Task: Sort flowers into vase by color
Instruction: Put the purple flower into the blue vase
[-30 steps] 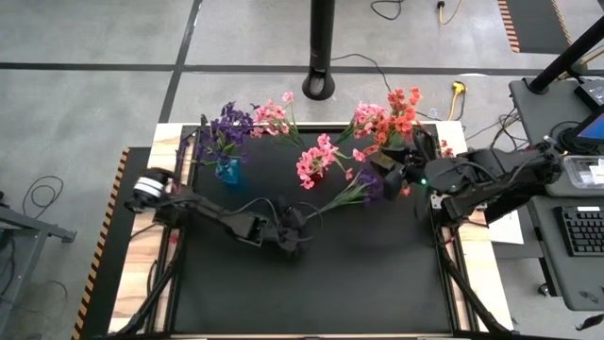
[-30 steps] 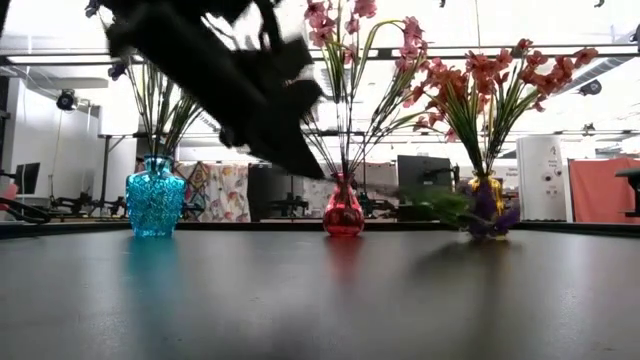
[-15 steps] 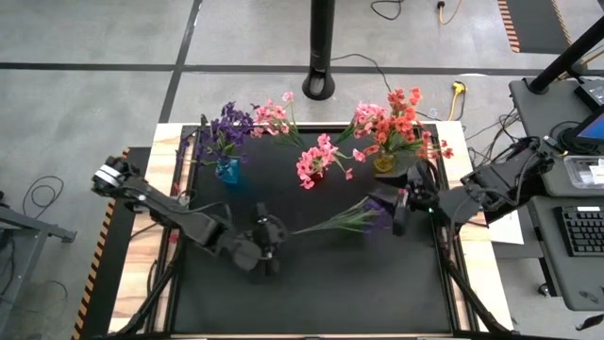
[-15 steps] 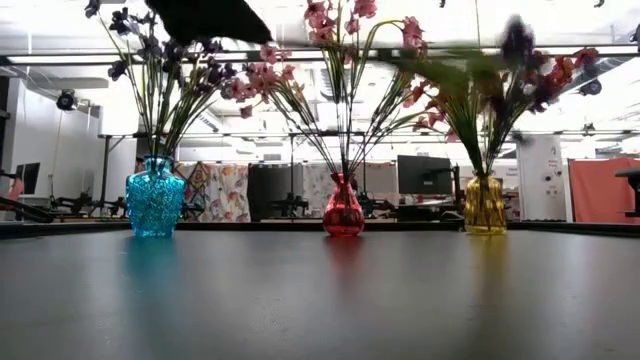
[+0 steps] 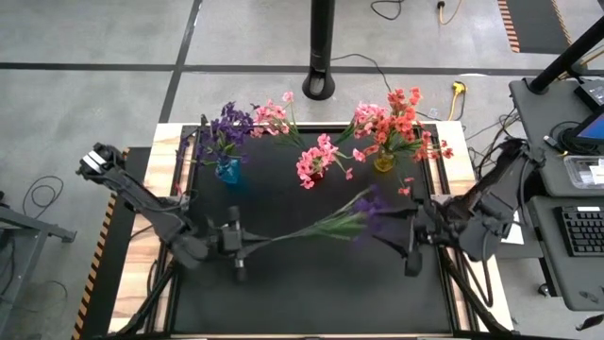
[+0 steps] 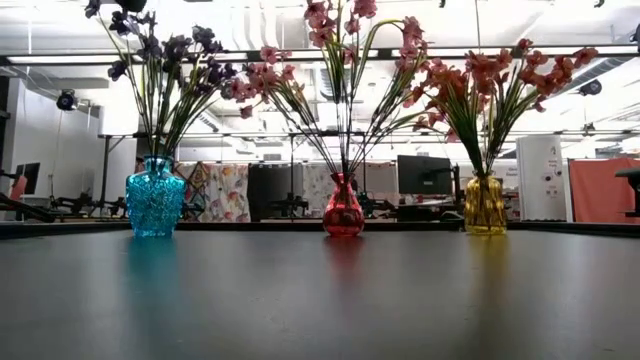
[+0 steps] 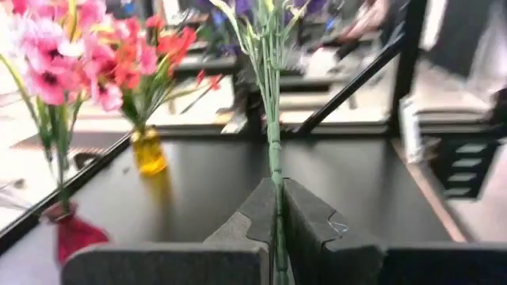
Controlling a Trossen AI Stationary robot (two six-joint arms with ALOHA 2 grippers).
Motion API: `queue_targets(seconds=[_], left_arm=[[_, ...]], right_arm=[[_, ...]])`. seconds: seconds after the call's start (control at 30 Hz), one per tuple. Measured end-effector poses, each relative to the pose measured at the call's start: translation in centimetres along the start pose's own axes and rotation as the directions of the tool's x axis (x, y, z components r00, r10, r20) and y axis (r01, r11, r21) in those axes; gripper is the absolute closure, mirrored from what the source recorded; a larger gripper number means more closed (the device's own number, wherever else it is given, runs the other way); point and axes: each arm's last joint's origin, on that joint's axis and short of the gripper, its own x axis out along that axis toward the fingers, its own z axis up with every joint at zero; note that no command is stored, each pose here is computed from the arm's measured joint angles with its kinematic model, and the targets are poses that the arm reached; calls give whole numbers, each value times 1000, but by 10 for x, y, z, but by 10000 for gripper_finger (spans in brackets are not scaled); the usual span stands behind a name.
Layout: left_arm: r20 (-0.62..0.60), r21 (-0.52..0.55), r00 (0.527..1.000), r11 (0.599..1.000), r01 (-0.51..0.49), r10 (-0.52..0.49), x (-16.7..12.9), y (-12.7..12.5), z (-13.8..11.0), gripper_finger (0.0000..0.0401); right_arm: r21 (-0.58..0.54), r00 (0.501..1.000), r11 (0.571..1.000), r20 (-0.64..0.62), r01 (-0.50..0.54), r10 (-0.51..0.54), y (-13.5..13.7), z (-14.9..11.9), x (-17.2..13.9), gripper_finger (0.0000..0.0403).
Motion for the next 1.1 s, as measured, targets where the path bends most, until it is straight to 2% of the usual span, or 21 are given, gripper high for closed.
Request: queue_targets(seconds=[0.17, 0.3, 0.47, 0.57, 0.67, 0.8, 0.9, 1.0, 1.1], left_arm=[[104, -24, 991, 996, 85, -82, -15, 5, -8, 401], [193, -25, 976, 994, 105, -98, -23, 9, -8, 401], [279, -17, 951, 989, 147, -137, -26, 10, -3, 401], [321, 19, 927, 980, 198, -194, -26, 8, -1, 401], [347, 48, 916, 980, 195, -199, -23, 3, 3, 401], [348, 81, 919, 982, 170, -187, -12, -7, 5, 401], [345, 101, 922, 983, 151, -177, -3, -14, 4, 401], [334, 134, 926, 981, 137, -175, 5, -21, 2, 401], [326, 150, 929, 980, 133, -176, 9, -25, 1, 401]], right_arm=[[-22, 999, 999, -33, -35, 34, 18, -13, -2, 170], [-77, 999, 997, -34, 24, -26, 31, -27, 1, 170], [-141, 996, 989, -63, 48, -58, 44, -52, 12, 170], [-176, 988, 974, -33, 145, -153, 51, -71, 25, 170], [-224, 960, 935, 26, 277, -278, 59, -88, 46, 170], [-264, 944, 908, 54, 327, -324, 69, -100, 86, 170], [-272, 953, 914, 88, 302, -289, 75, -101, 115, 170], [-223, 968, 949, 167, 221, -186, 79, -92, 134, 170], [-187, 957, 975, 282, 116, -60, 80, -86, 142, 170]])
